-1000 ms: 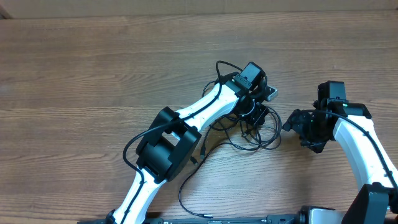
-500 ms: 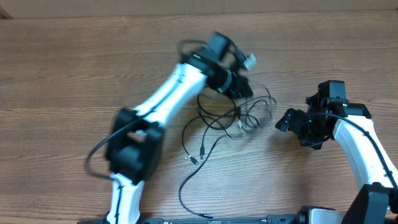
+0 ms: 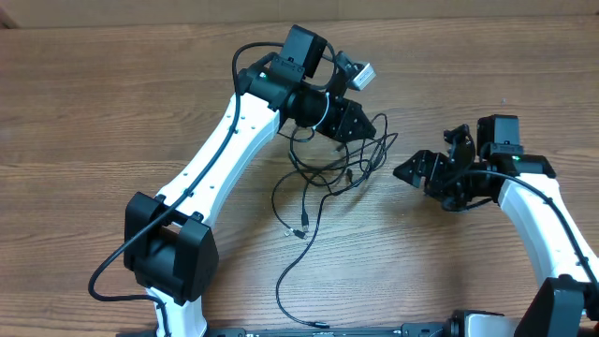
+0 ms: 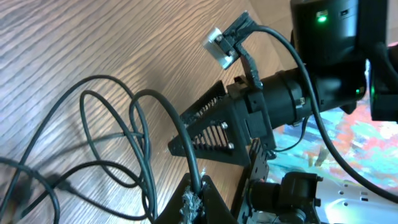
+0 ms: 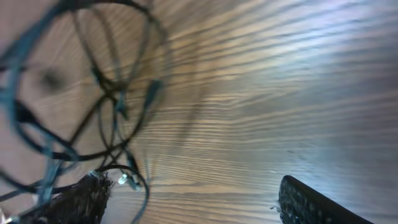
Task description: Untangle cables
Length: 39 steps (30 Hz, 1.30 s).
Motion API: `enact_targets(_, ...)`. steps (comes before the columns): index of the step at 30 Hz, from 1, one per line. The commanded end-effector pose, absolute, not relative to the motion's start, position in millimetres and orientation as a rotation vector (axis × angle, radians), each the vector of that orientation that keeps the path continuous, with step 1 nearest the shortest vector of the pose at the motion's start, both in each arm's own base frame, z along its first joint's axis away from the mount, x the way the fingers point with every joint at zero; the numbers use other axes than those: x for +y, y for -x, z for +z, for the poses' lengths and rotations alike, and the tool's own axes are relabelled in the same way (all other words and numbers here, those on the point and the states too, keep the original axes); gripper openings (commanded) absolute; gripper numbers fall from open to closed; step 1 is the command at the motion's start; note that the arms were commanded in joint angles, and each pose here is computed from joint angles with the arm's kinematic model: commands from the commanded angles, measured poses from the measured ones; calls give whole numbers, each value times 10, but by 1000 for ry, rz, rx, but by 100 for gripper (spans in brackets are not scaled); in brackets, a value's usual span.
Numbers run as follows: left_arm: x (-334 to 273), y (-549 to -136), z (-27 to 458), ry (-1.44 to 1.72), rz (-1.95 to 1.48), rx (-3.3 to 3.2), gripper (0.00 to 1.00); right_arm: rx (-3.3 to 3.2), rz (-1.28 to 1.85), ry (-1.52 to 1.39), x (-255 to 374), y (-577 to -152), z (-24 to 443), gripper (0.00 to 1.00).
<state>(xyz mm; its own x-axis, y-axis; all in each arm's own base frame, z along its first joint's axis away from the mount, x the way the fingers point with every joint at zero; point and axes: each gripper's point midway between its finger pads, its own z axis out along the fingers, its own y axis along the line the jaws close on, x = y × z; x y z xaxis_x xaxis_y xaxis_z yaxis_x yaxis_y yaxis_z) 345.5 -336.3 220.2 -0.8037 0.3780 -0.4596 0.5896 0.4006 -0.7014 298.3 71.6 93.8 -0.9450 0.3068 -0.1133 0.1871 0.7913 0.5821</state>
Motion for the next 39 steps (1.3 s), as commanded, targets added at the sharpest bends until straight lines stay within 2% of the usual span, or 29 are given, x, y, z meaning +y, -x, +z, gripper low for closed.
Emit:
enact_targets(1,-3386,-3412,2183,-900,-1337,2426,4,2726,933,-267,907,-3062,1097,85)
enact_targets(6,-3415,-3324,2159,-927,-1341,2443,4,2726,929,-187,1107,-3132,1038,82)
enact_targets(13,-3435,-3294,2155,-941,-1341,2443,4,2768,692,-385,948,-3213,859,79)
enact_targets(18,-3425,-3295,2140,-937,-1331,2453,4,2756,714,-361,974,-3232,880,81)
enact_targets(23,-3399,-3305,2103,-929,-1300,2474,4,2747,847,-140,1153,-3149,957,81)
enact_targets(34,-3293,-3362,1969,-896,-1171,2546,4,2743,834,-115,1141,-3153,963,81)
enact_targets(37,-3262,-3347,1946,-888,-1161,2569,4,2738,851,-109,1159,-3154,975,80)
enact_targets(39,-3258,-3339,1942,-887,-1162,2575,4,2716,905,-69,1222,-3152,1020,75)
